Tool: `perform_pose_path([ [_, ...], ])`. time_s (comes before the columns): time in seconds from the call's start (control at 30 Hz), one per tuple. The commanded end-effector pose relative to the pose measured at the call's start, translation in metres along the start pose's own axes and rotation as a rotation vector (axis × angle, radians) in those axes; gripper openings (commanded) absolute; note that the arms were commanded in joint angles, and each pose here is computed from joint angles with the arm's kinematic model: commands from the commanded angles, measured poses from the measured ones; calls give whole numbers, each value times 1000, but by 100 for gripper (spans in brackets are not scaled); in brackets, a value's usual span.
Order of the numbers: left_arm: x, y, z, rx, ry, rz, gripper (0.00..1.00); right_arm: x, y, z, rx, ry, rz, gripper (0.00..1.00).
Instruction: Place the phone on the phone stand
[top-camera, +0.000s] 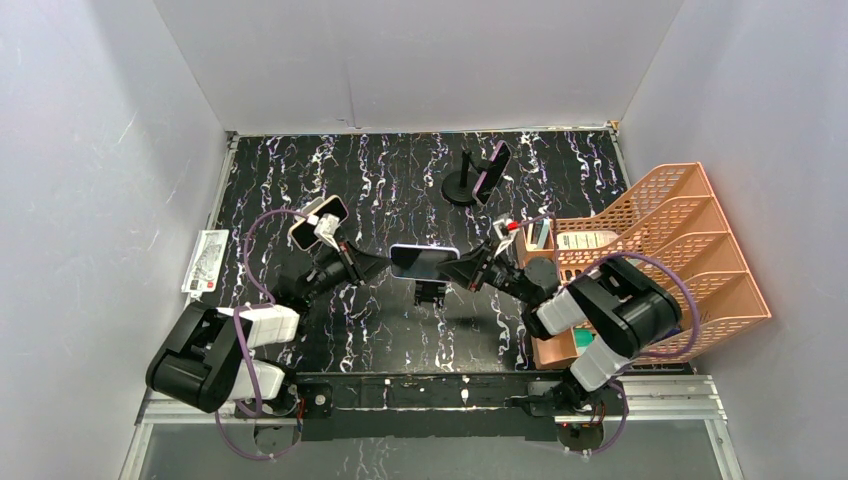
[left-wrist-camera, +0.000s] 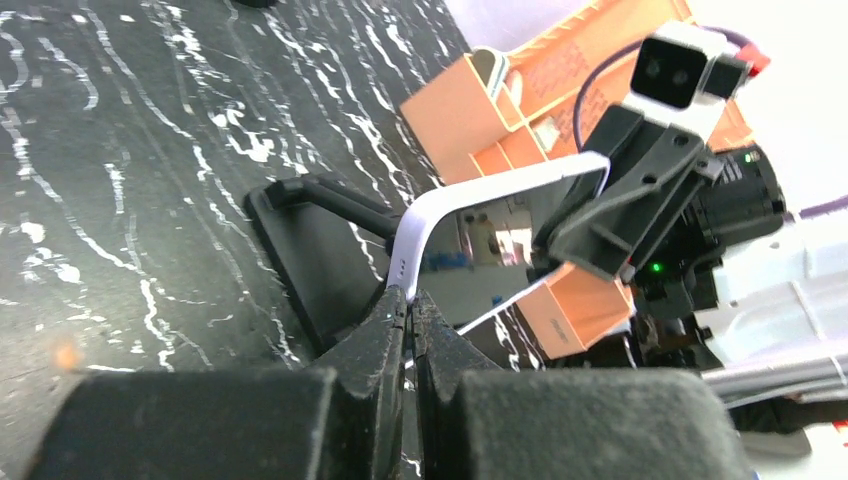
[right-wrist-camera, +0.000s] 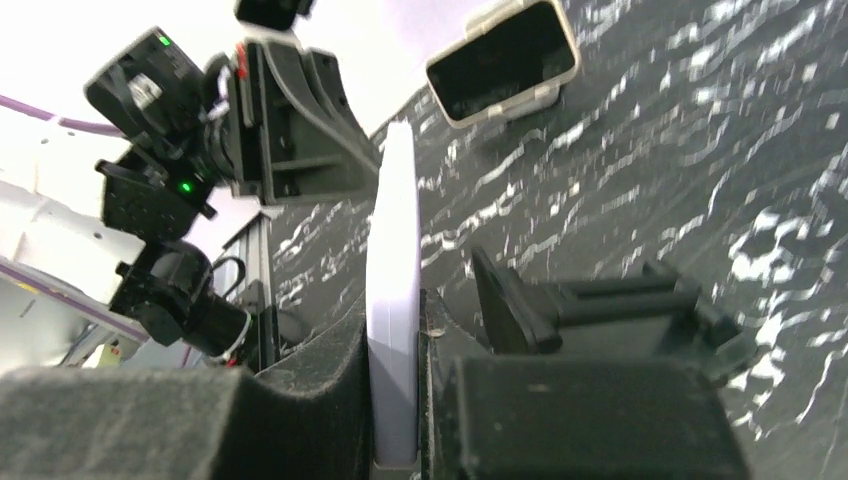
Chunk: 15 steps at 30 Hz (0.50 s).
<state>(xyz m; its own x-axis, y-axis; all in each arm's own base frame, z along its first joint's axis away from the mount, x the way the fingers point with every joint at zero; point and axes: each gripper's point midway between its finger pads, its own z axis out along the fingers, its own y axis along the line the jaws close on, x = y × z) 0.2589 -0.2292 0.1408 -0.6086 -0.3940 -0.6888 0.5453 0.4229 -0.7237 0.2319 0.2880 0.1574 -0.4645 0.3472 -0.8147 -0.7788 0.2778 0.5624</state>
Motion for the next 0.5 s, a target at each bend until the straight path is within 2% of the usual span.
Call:
perform_pose_path([
  [0.0,-39,-35,2,112,-136,114,2,34,10,-2,-72,58,-12,1],
  [0.2,-28,-24,5,89,-101,67,2,56,4,-3,-75,96,30,1],
  [0.47,-25,-17,5,57,-110,66,2,52,6,-8,-79,84,-36,1],
])
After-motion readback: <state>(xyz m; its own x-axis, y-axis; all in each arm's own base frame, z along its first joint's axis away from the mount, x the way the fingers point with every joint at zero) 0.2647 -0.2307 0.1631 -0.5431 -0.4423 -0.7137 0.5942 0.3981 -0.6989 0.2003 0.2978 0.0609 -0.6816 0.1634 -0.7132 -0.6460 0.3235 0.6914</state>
